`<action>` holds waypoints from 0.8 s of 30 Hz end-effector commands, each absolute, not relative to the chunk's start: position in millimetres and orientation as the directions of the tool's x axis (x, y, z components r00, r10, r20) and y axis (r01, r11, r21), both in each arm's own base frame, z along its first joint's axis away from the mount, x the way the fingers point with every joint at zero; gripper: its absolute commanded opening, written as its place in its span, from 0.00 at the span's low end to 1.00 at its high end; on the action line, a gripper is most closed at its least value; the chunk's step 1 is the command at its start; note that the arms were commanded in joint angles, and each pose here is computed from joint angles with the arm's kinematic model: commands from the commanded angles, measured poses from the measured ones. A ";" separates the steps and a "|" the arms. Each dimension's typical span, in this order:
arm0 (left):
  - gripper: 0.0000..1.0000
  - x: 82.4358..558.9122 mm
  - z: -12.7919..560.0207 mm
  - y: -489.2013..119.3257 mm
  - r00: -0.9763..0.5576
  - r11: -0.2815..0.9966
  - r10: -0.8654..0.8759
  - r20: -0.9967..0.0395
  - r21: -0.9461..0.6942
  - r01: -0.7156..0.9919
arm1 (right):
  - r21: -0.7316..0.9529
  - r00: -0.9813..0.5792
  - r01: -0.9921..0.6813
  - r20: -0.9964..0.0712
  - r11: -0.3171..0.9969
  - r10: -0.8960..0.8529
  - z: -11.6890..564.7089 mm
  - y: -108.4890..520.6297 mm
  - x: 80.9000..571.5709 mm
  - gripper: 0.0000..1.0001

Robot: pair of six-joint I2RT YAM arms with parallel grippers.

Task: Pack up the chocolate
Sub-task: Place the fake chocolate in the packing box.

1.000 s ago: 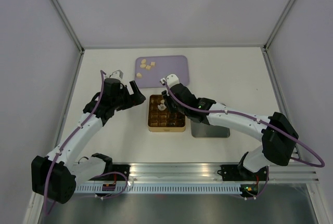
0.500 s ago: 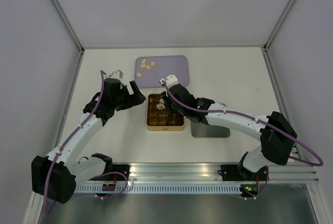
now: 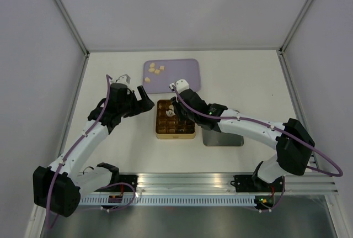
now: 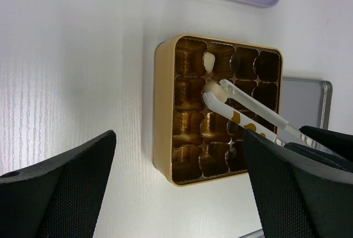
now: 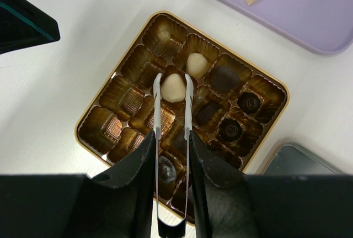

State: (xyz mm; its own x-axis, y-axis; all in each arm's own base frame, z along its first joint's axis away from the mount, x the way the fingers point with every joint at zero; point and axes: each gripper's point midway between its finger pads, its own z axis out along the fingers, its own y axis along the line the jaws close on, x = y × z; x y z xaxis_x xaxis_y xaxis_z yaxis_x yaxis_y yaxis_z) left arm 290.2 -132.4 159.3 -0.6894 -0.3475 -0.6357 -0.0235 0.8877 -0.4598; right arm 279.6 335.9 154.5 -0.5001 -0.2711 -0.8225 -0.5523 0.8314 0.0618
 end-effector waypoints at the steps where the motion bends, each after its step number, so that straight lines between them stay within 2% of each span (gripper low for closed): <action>1: 1.00 292.5 166.6 -133.1 -0.665 0.875 -0.372 -0.647 -0.484 -0.018 | 0.099 -0.481 -0.548 -0.850 0.830 -0.216 178.8 348.1 283.8 0.32; 9: 1.00 291.3 168.0 -133.4 -0.664 0.873 -0.374 -0.648 -0.488 -0.015 | 0.100 -0.480 -0.545 -0.851 0.832 -0.212 181.1 347.5 283.4 0.34; 11: 1.00 291.5 168.5 -132.9 -0.661 0.873 -0.376 -0.649 -0.488 -0.017 | 0.099 -0.482 -0.545 -0.850 0.833 -0.214 180.9 347.4 283.4 0.37; 24: 1.00 291.6 168.3 -133.5 -0.663 0.872 -0.375 -0.648 -0.490 -0.015 | 0.093 -0.481 -0.539 -0.850 0.837 -0.215 182.9 346.7 284.8 0.38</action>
